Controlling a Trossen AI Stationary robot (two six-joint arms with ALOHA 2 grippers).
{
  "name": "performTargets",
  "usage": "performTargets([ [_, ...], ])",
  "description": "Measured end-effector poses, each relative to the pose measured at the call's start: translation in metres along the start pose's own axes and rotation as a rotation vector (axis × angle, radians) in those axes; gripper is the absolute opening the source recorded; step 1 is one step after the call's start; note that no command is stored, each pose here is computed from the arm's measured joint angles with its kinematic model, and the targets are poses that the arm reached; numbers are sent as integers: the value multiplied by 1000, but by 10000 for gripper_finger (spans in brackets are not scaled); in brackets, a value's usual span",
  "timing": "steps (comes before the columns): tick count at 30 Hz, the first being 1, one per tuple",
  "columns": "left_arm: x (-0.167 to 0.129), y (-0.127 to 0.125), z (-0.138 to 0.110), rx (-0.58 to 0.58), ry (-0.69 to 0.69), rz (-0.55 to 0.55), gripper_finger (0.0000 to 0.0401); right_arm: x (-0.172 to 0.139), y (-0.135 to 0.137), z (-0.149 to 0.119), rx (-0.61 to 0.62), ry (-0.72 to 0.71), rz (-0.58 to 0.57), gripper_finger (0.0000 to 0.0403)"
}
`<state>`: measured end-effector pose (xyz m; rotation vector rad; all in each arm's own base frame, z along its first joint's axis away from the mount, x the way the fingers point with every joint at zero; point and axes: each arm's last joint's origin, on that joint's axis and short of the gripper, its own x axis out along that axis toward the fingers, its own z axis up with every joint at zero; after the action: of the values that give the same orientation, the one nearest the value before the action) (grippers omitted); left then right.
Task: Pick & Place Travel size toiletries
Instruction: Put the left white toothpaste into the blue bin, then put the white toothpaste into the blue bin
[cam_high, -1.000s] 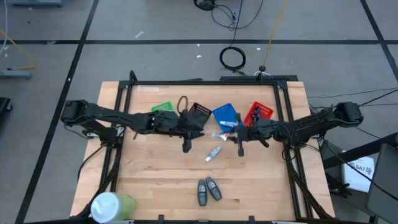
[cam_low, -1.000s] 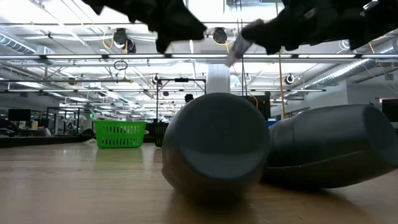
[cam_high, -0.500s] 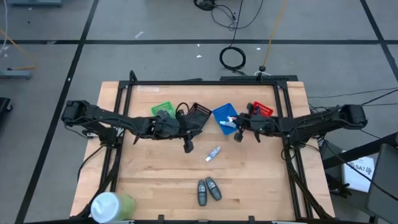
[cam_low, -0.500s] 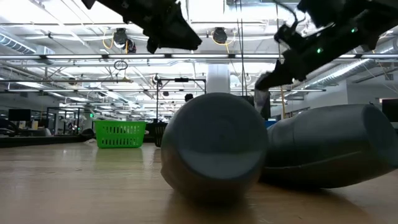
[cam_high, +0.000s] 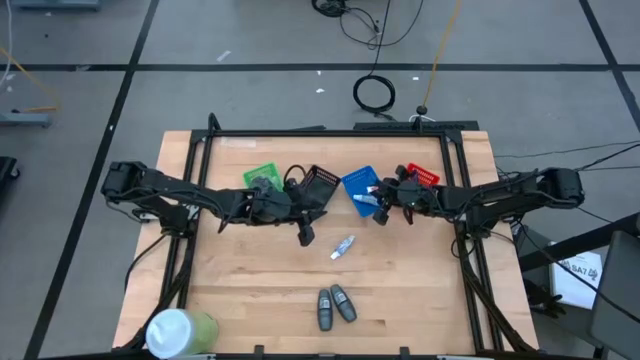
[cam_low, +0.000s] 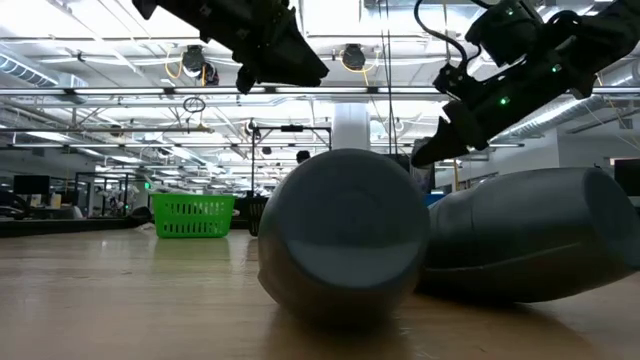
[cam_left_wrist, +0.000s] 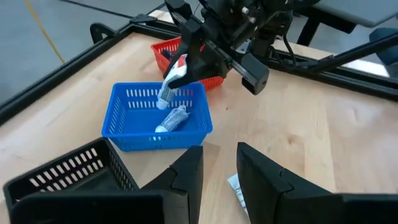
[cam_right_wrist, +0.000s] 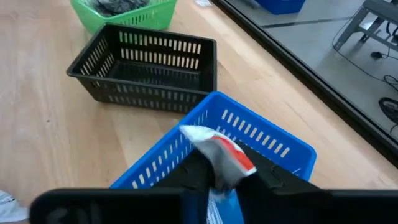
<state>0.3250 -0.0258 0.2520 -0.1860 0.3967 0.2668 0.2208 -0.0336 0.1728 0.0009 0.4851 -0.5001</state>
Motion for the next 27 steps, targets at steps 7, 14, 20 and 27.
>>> performTargets([
  [7,0,0,0,-69,0,-3,95,0,0,2,10,-21,1,121],
  [14,0,0,0,-91,3,-3,95,-1,2,10,28,-100,16,171],
  [20,2,-13,-7,-53,63,-184,95,-13,12,21,9,-195,197,182],
  [27,22,-50,-15,72,257,-163,67,-26,15,28,-13,-250,240,170],
])
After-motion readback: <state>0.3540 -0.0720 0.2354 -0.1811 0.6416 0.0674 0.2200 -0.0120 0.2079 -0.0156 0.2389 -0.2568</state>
